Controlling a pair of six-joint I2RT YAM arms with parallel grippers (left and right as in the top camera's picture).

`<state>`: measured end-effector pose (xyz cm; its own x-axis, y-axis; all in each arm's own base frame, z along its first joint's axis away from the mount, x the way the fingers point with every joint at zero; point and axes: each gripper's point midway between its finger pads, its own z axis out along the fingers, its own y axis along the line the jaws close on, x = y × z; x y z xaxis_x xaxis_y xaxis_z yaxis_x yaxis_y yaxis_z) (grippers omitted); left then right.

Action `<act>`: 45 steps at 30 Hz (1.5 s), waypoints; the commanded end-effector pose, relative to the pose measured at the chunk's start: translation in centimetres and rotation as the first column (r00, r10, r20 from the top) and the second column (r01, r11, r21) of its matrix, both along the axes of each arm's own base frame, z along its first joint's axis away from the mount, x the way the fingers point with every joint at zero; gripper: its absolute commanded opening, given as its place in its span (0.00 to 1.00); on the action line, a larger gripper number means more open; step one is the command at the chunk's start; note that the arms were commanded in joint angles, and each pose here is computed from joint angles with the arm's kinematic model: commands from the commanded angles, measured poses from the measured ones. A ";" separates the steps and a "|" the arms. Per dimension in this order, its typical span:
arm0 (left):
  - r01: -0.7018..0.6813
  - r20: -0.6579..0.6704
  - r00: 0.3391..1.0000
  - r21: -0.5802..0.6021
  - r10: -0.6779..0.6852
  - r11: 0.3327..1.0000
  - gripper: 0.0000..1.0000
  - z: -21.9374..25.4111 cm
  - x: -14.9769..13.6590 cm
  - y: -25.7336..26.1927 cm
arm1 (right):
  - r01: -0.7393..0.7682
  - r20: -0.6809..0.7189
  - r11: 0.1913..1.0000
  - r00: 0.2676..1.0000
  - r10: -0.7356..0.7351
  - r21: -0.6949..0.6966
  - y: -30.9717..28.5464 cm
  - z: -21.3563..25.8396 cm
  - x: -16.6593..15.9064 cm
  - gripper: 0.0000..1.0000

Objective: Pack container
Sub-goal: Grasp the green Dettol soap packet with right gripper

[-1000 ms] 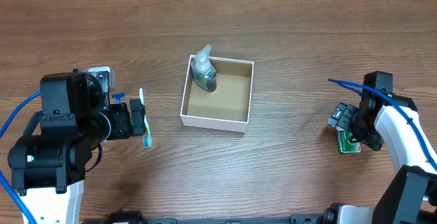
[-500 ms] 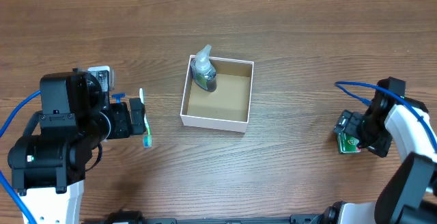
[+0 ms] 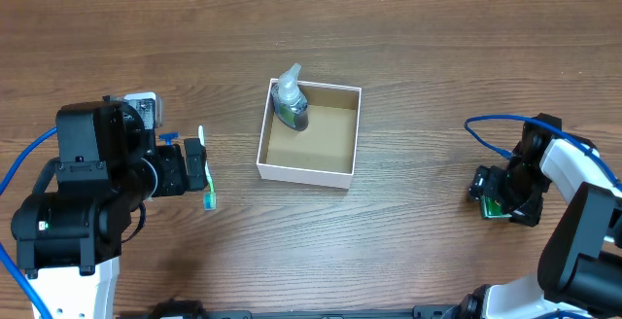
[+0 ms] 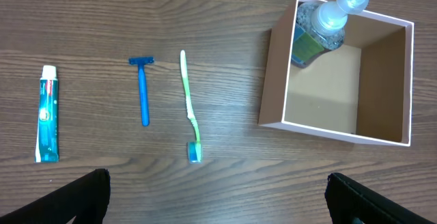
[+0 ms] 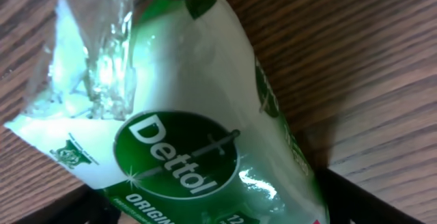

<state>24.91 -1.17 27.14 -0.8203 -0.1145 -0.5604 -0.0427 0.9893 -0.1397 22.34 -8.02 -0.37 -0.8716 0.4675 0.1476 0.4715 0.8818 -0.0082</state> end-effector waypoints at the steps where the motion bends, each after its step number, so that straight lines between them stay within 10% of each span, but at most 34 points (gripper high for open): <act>1: 0.026 0.024 0.999 -0.006 -0.026 1.000 1.00 0.8 0.3 -0.4 | 0.012 -0.028 0.998 1.000 -0.010 0.064 1.2 -1.7 -0.4 0.81; 9: 0.026 0.023 0.999 -0.007 -0.026 1.000 1.00 0.7 0.3 -0.5 | 0.027 0.005 0.998 1.000 -0.028 0.049 0.9 -1.8 0.4 0.68; 13: 0.026 0.023 0.999 -0.007 -0.026 1.000 1.00 0.7 0.3 -0.5 | 0.024 0.023 0.999 0.999 -0.025 0.032 0.5 -1.9 0.9 0.99; 20: 0.026 0.018 0.999 -0.007 -0.026 1.000 1.00 0.7 0.2 -0.5 | 0.021 0.102 1.000 0.995 -0.018 -0.023 -0.7 -2.1 2.9 0.99; 31: 0.026 0.018 0.999 -0.006 -0.026 1.000 1.00 0.7 0.2 -0.4 | 0.012 0.097 1.000 0.995 -0.011 -0.007 -0.4 -2.1 2.7 0.56; 45: 0.026 0.018 0.999 -0.007 -0.026 1.000 1.00 0.7 0.2 -0.4 | 0.116 0.172 0.993 0.978 -0.119 0.027 -0.2 -0.4 5.1 0.39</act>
<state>24.89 -1.17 27.13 -0.8209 -0.1145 -0.5595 -0.0429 0.9893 -0.1396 26.55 -9.96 -0.28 -0.8540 0.5191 -0.0339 0.5195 0.8545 -0.0020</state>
